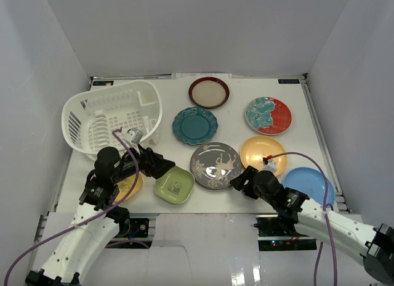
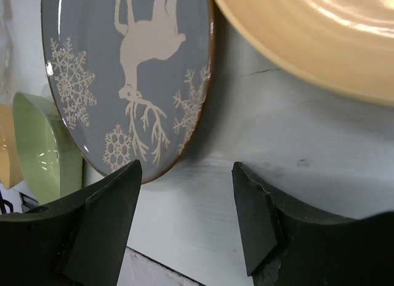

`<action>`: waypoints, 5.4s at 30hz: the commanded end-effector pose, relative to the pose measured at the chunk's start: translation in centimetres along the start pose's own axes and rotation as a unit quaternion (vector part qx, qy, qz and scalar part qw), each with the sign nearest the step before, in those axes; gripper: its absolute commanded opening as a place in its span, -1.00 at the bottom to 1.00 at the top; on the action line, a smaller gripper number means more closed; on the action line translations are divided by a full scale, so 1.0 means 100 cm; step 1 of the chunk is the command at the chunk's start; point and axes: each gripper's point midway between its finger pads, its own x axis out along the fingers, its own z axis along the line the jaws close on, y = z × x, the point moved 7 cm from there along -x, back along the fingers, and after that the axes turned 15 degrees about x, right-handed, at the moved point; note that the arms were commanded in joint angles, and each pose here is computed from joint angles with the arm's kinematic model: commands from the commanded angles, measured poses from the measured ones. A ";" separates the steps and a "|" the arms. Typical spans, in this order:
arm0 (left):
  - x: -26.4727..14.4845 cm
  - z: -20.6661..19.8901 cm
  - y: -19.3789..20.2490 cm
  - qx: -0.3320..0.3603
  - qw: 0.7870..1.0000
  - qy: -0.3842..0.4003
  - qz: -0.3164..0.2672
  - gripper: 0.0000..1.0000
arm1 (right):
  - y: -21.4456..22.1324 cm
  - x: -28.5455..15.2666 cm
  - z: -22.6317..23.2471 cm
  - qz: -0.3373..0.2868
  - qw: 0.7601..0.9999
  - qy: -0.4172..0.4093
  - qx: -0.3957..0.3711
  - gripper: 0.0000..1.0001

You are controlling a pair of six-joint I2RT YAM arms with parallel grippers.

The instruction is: Place the plates into the plastic bin on the countertop

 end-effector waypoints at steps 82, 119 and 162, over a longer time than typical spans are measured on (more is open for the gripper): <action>0.068 0.029 -0.011 -0.092 0.995 -0.012 0.039 -0.55 | -0.051 -0.066 0.195 0.069 0.904 -0.421 0.006 -0.85; -0.069 0.195 -0.148 -0.254 0.830 -0.434 -0.242 -1.00 | -0.029 -0.034 0.124 0.097 0.941 -0.291 -0.145 0.86; -0.062 0.199 -0.063 -0.235 0.795 -0.540 -0.143 0.92 | -0.086 0.167 0.147 -0.059 0.990 -0.097 0.082 0.60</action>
